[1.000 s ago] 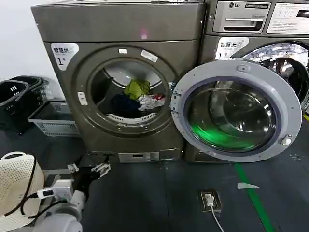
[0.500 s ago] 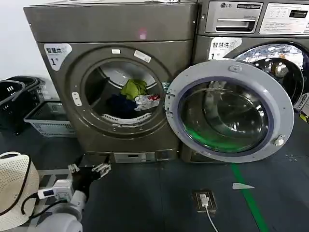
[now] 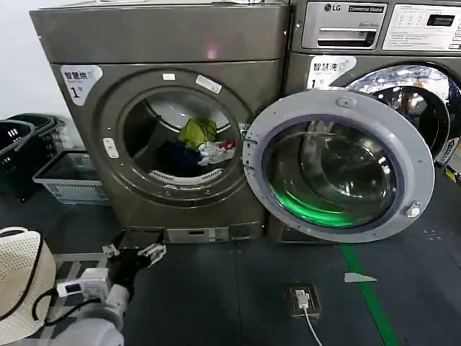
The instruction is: Grasp the clothes from the dryer.
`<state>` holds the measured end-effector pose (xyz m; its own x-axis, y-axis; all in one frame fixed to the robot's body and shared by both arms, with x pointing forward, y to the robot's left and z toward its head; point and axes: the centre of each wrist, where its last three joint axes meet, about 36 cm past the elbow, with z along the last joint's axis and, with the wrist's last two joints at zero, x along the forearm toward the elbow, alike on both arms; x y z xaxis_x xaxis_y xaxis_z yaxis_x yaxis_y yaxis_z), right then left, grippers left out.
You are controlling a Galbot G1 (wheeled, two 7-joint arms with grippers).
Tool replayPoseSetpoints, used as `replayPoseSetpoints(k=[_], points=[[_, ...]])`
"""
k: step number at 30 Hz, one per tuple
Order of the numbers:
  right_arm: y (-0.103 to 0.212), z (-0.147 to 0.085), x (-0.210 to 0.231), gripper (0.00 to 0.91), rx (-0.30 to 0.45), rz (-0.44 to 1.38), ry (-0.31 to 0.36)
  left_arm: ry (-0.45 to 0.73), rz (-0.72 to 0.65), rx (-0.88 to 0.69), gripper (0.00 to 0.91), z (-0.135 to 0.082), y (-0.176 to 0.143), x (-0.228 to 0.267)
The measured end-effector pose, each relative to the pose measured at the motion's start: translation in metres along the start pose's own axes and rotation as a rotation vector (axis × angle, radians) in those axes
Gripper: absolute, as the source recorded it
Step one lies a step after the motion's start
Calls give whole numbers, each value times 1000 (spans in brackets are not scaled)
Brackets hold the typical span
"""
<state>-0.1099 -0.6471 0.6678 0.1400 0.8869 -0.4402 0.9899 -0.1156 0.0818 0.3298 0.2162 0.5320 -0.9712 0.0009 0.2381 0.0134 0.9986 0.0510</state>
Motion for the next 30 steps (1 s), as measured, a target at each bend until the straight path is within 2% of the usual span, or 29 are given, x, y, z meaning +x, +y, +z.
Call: replayPoseSetpoints(k=[30], points=[[-6, 0, -2, 907, -19, 40, -14, 6, 20, -1, 907, 2, -3, -2]])
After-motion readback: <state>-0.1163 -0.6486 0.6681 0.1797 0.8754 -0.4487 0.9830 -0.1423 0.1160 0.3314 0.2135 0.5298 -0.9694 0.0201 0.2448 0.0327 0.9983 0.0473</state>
